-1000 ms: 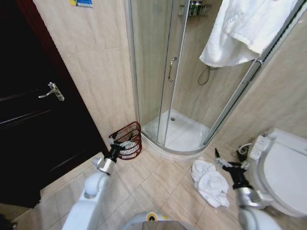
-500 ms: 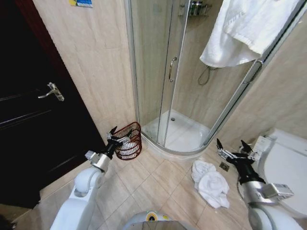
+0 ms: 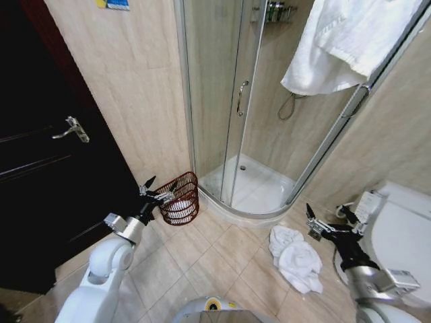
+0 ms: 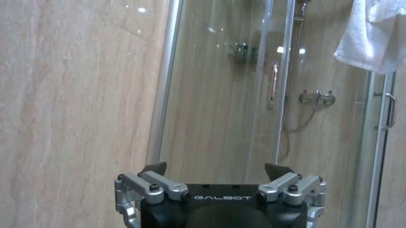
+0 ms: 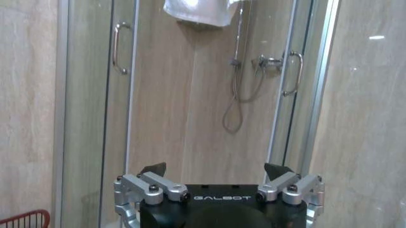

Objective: Discard the used towel into the hamper.

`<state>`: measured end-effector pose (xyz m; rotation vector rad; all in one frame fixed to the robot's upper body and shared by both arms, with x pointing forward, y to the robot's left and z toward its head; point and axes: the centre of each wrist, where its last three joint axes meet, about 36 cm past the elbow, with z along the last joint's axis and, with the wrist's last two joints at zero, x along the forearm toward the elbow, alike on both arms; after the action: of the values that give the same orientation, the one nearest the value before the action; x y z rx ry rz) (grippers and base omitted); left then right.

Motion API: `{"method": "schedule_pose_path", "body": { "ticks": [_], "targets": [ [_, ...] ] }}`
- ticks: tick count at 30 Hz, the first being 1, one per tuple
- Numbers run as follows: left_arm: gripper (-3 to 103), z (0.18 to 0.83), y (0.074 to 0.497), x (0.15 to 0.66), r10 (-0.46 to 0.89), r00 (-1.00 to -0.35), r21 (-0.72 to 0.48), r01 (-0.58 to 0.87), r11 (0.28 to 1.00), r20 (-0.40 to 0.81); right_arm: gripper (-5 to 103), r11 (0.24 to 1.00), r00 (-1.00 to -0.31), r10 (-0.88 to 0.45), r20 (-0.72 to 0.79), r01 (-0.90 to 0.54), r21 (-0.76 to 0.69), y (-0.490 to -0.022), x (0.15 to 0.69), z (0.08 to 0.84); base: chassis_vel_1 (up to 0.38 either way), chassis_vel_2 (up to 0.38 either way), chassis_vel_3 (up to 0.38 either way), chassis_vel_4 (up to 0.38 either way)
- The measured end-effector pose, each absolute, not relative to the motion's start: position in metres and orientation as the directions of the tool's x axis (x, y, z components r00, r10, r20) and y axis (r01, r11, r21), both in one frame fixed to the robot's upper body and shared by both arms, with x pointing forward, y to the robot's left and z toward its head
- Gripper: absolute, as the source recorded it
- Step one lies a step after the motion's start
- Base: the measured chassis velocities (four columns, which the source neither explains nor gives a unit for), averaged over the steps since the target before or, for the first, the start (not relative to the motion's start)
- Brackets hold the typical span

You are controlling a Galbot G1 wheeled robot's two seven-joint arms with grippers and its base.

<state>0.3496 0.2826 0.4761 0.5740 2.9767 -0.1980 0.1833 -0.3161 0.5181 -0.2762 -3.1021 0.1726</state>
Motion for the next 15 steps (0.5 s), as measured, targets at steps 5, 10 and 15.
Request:
{"method": "schedule_pose_path", "body": {
  "ticks": [5, 10, 15],
  "targets": [
    [100, 0.4755, 0.2811, 0.3485, 0.361, -0.924, -0.113, 0.374, 0.920, -0.125, 100, 0.978, -0.983, 0.181, 0.021, 0.178, -0.109, -0.3178, 0.1807, 0.5176, 0.000, 0.000, 0.000, 0.000],
    [100, 0.4724, 0.2803, 0.3495, 0.357, -0.926, -0.109, 0.370, 0.923, -0.119, 100, 0.979, -0.984, 0.177, 0.009, 0.176, -0.100, -0.3169, 0.1836, 0.5179, 0.000, 0.000, 0.000, 0.000],
    [100, 0.4700, 0.2795, 0.3497, 0.355, -0.927, -0.107, 0.367, 0.924, -0.116, 100, 0.980, -0.985, 0.173, 0.008, 0.171, -0.097, -0.3166, 0.1855, 0.5183, -0.043, 0.052, 0.048, -0.061]
  ]
}}
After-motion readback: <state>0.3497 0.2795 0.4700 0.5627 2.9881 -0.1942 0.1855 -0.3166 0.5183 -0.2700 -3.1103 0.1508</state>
